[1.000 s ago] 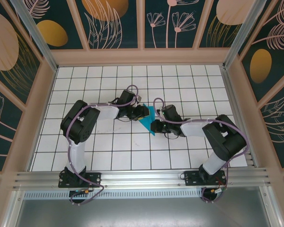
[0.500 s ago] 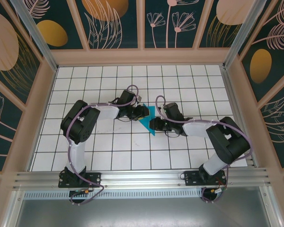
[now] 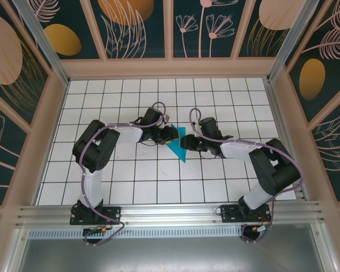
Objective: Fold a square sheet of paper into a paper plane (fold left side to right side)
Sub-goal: Fourth fold the wing at the center of the table.
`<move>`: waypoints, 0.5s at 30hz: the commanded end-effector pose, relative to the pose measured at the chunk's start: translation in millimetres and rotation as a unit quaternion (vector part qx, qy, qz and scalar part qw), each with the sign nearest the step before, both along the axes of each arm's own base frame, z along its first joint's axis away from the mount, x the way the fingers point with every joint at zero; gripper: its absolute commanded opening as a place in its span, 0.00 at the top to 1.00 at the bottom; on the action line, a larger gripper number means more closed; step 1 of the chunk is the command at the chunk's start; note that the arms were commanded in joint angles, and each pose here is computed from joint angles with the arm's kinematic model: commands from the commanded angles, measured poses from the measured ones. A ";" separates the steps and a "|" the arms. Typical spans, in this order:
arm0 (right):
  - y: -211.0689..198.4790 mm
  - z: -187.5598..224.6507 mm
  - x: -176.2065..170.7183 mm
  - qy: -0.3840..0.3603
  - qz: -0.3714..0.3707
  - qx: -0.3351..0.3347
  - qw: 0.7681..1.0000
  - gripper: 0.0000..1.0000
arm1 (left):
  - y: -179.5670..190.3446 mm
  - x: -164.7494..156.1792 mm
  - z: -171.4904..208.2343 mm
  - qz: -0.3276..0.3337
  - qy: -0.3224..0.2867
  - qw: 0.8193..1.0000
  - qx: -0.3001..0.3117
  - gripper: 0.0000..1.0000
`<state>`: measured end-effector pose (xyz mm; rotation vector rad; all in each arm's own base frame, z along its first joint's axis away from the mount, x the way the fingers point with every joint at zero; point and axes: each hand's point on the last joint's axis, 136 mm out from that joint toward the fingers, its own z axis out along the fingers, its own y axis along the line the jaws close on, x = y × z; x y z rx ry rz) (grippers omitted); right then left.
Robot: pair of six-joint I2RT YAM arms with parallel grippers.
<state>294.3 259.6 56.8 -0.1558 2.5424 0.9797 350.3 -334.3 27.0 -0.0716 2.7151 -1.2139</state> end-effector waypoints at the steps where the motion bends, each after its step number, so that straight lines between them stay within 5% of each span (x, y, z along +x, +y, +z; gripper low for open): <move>1: 10.8 -4.9 -1.3 -0.002 0.021 -0.016 1.000 0.61 | 12.9 -10.1 -32.5 0.000 0.023 0.998 0.051 0.60; 11: 18.2 -23.3 -5.3 0.010 0.030 -0.053 0.998 0.62 | 11.2 -9.0 -29.8 -0.001 0.020 0.999 0.048 0.60; 15: 19.0 -25.7 -4.8 0.014 0.030 -0.053 0.998 0.69 | 11.3 -9.6 -30.3 -0.002 0.021 0.999 0.049 0.60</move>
